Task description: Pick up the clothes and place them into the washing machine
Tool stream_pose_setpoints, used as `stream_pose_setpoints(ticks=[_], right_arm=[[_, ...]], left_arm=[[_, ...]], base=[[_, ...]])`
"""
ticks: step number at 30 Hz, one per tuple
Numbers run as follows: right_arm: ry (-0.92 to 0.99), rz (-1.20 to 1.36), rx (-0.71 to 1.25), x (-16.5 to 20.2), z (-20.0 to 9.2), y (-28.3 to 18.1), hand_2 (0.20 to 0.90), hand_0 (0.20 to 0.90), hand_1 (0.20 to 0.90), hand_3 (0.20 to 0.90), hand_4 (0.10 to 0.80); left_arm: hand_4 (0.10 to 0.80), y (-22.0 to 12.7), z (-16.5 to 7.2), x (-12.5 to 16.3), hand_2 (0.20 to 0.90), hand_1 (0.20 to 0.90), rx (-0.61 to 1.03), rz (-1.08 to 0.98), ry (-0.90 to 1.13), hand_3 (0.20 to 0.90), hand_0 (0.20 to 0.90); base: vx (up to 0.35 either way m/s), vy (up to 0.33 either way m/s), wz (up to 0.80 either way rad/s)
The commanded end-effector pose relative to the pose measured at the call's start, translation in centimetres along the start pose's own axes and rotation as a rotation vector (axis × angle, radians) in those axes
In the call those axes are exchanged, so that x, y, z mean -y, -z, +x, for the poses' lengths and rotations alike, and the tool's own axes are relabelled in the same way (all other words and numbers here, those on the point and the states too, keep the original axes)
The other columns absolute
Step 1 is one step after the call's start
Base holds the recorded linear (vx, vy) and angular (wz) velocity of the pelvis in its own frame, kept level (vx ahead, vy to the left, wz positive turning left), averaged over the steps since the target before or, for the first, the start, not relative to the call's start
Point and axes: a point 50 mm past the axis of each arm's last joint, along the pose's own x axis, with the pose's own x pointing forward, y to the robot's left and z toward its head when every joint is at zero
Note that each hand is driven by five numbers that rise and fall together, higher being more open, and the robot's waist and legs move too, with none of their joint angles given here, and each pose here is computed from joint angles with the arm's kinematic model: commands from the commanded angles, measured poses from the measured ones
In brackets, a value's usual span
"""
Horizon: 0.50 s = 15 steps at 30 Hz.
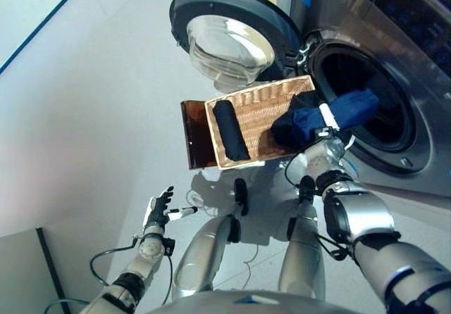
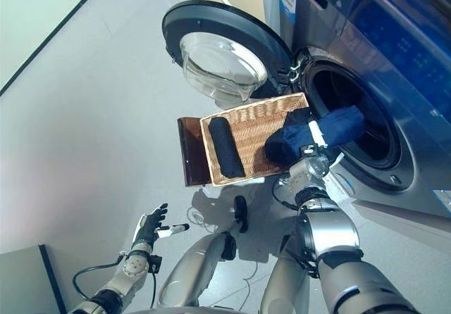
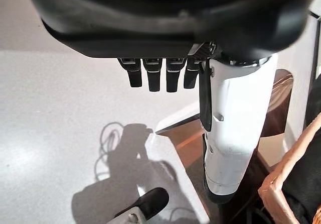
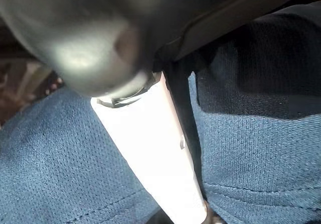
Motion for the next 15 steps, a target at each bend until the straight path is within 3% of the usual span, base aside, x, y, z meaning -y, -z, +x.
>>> stream_pose_setpoints(ticks=[1,6,13,15], right_arm=[[-0.148,0.229,0.281,-4.6,-0.5,-9.3,0.2,0.2,0.2,0.2,0.3],[-0.147,0.431,0.384,-5.3,-1.1,-14.1,0.2,0.2,0.2,0.2,0.3],[-0.147,0.502,0.612,-5.3,-2.9,-22.0,0.2,0.2,0.2,0.2,0.3],[-0.143,0.489,0.769,-5.0,-4.7,-26.8,0.2,0.2,0.2,0.2,0.3]], left_arm=[[0.8,-0.4,0.2,-1.1,0.9,0.9,0.033,-0.028,-0.049,0.9,0.9],[0.8,-0.8,0.2,-0.8,0.9,0.9,0.047,-0.062,-0.043,0.9,0.9],[0.8,-1.0,-0.1,-0.8,0.9,0.9,0.069,-0.095,-0.042,0.9,0.9],[0.8,-1.1,-0.2,-1.1,0.9,0.9,0.088,-0.1,-0.043,0.9,0.9]], base=[[0.0,0.0,0.0],[0.005,-0.015,0.02],[-0.011,-0.005,-0.02],[-0.031,-0.018,0.04]])
